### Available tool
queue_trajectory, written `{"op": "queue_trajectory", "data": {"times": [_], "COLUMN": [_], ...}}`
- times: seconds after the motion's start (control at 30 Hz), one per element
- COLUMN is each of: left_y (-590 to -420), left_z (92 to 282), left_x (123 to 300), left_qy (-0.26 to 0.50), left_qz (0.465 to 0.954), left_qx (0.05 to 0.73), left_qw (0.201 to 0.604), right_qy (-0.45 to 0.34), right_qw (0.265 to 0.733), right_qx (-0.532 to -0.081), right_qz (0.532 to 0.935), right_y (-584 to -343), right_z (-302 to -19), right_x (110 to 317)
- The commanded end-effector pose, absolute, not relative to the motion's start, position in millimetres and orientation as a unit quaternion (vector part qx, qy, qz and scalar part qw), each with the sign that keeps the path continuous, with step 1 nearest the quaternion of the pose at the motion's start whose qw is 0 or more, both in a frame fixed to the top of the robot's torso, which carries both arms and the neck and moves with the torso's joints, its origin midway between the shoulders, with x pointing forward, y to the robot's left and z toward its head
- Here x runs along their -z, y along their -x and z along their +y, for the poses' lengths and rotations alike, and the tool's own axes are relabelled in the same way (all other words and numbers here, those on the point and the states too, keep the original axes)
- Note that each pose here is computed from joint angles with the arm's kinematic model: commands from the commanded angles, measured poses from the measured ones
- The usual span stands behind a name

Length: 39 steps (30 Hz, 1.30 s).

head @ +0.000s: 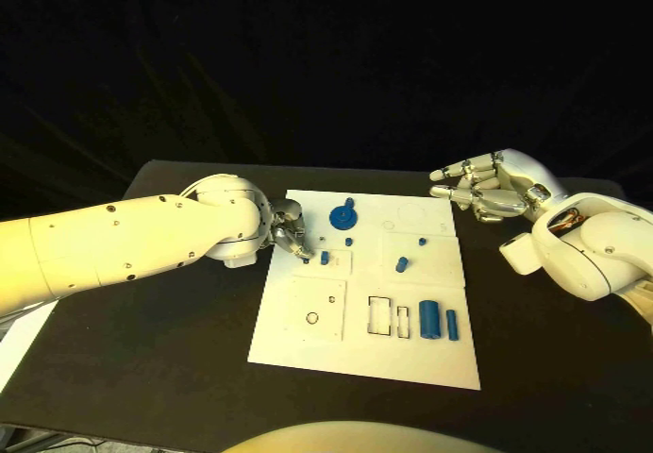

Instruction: Assemble the parts on the task board

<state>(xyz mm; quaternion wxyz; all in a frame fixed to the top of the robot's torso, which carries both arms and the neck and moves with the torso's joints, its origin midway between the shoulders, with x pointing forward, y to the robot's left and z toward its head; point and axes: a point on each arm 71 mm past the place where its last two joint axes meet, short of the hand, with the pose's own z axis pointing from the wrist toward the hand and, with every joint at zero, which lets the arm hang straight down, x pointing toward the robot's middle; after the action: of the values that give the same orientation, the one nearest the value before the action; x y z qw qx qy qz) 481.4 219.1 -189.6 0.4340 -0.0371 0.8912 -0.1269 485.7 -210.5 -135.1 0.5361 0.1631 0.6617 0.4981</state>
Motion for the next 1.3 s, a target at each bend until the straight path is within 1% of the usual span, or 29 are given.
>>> {"op": "queue_trajectory", "data": {"times": [0.03, 1.3], "left_y": [-479.3, -476.4], "left_z": [219.4, 217.1], "left_x": [192.7, 194.8], "left_qy": [0.021, 0.02], "left_qz": [0.899, 0.908], "left_qx": [0.118, 0.111], "left_qw": [0.422, 0.403], "right_qy": [-0.157, -0.156], "right_qw": [0.533, 0.533], "right_qx": [-0.499, -0.498], "right_qz": [0.665, 0.666], "right_y": [-485.1, -484.5], "right_z": [-209.5, -210.1], "right_x": [135.7, 136.2]}}
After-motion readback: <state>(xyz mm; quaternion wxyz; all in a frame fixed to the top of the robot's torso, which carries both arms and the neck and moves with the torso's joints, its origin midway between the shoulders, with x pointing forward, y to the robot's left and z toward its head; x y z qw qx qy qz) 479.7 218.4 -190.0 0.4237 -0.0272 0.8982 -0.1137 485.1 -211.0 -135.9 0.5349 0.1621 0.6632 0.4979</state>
